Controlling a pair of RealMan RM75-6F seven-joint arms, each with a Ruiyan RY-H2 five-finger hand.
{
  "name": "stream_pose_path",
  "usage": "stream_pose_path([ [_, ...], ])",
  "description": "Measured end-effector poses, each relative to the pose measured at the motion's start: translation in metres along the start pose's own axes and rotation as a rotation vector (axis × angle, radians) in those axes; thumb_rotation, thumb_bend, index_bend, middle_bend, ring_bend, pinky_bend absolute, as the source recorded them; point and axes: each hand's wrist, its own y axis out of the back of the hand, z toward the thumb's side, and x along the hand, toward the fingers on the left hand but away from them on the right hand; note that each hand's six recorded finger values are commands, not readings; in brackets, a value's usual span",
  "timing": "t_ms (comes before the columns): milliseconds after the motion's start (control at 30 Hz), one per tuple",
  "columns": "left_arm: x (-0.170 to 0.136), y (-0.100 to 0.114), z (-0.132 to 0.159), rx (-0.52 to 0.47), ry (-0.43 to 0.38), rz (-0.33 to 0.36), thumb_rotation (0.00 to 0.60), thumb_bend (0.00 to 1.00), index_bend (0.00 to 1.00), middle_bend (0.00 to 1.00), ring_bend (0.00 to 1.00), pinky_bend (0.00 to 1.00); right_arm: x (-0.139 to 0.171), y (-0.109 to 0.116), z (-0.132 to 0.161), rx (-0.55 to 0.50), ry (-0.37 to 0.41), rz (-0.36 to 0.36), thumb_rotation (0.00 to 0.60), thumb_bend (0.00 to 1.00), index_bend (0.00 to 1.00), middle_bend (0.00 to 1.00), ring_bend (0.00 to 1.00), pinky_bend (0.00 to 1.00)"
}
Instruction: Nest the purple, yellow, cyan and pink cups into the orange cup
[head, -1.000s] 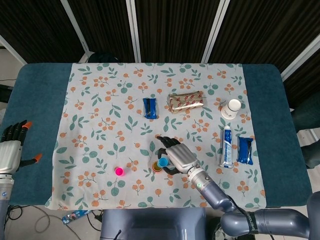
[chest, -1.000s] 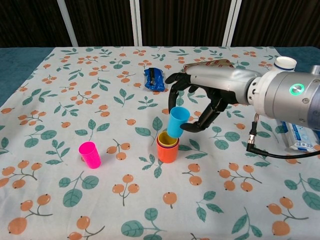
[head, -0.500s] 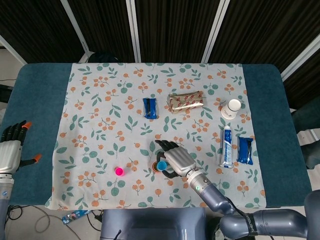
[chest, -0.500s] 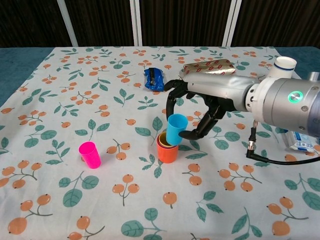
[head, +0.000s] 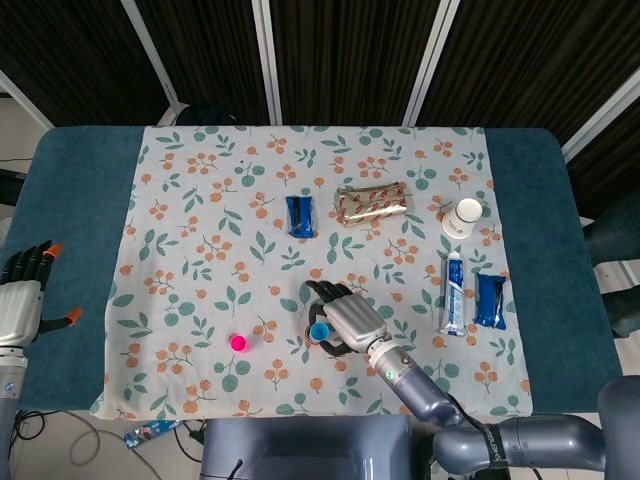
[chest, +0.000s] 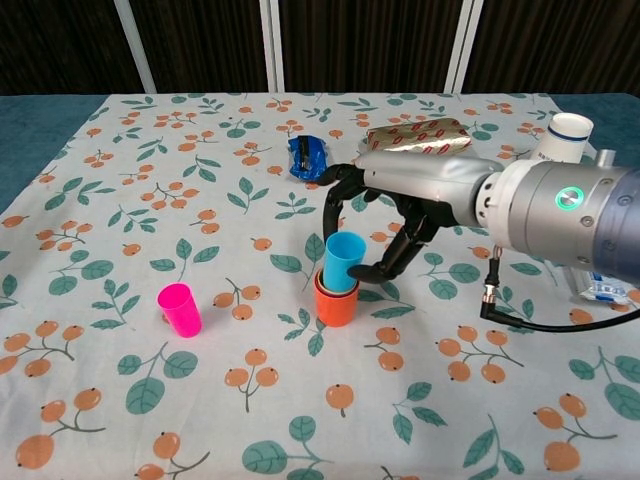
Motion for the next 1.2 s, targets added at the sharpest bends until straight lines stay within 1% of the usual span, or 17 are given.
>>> stream_pose_path([
  [100,0.000,0.001,0.000,0.000,0.000,0.003,0.600,0.14,0.08,0.01,0.00,0.01,-0.003,-0.001,-0.003,0.003,-0.010,0.003,0.600,0.41,0.47,0.00,0.05,0.14],
  [133,0.000,0.001,0.000,0.000,0.001,0.004,0.600,0.14,0.08,0.01,0.00,0.01,-0.005,-0.001,-0.004,0.004,-0.015,0.004,0.600,0.41,0.46,0.00,0.05,0.14],
  [167,0.000,0.001,-0.001,-0.001,0.001,0.005,0.600,0.14,0.08,0.01,0.00,0.01,-0.005,-0.002,-0.005,0.005,-0.018,0.005,0.600,0.41,0.43,0.00,0.05,0.14],
  [233,0.000,0.002,-0.001,0.000,0.003,0.006,0.600,0.14,0.08,0.01,0.00,0.01,-0.006,-0.003,-0.005,0.008,-0.019,0.010,0.600,0.41,0.33,0.00,0.05,0.14],
  [300,0.000,0.001,-0.001,0.002,0.003,0.004,0.600,0.14,0.08,0.01,0.00,0.01,-0.005,-0.004,-0.006,0.015,-0.019,0.016,0.600,0.41,0.16,0.00,0.04,0.14],
  [367,0.000,0.001,-0.001,0.004,0.002,0.001,0.600,0.14,0.08,0.01,0.00,0.01,-0.004,-0.006,-0.006,0.023,-0.020,0.025,0.600,0.41,0.08,0.00,0.02,0.14],
  [400,0.000,0.001,-0.001,0.004,0.001,0.000,0.600,0.14,0.08,0.01,0.00,0.01,-0.004,-0.006,-0.006,0.026,-0.020,0.029,0.600,0.41,0.06,0.00,0.02,0.14],
  [500,0.000,0.001,-0.001,0.003,-0.001,-0.001,0.600,0.14,0.08,0.01,0.00,0.01,-0.001,-0.005,-0.006,0.036,-0.022,0.037,0.600,0.41,0.05,0.00,0.02,0.14],
  [633,-0.001,0.002,0.000,-0.003,-0.003,0.001,0.600,0.14,0.08,0.01,0.00,0.01,0.006,0.006,-0.010,0.046,-0.033,0.015,0.600,0.41,0.05,0.00,0.02,0.14],
  [700,-0.001,0.002,0.000,-0.005,-0.005,0.001,0.600,0.14,0.08,0.01,0.00,0.01,0.011,0.015,-0.015,0.055,-0.046,-0.007,0.600,0.41,0.05,0.00,0.02,0.14],
  [800,-0.002,0.002,0.001,-0.007,-0.010,0.000,0.600,0.14,0.08,0.01,0.00,0.01,0.022,0.031,-0.026,0.080,-0.076,-0.060,0.600,0.41,0.05,0.00,0.02,0.14],
  [867,-0.003,0.002,0.002,-0.009,-0.014,-0.004,0.600,0.14,0.08,0.01,0.00,0.01,0.033,0.043,-0.037,0.106,-0.101,-0.106,0.600,0.41,0.05,0.00,0.02,0.14],
  [1000,-0.004,0.000,0.005,-0.014,-0.027,-0.017,0.600,0.11,0.08,0.01,0.00,0.01,0.061,0.058,-0.063,0.165,-0.155,-0.191,0.600,0.41,0.05,0.00,0.02,0.13],
  [1100,-0.005,-0.001,0.008,-0.017,-0.038,-0.025,0.600,0.11,0.09,0.01,0.00,0.01,0.088,0.059,-0.087,0.199,-0.199,-0.224,0.600,0.41,0.05,0.00,0.02,0.12],
  [1200,-0.007,-0.002,0.012,-0.022,-0.054,-0.032,0.600,0.11,0.09,0.01,0.00,0.01,0.121,0.058,-0.115,0.215,-0.268,-0.272,0.600,0.41,0.05,0.00,0.01,0.12],
])
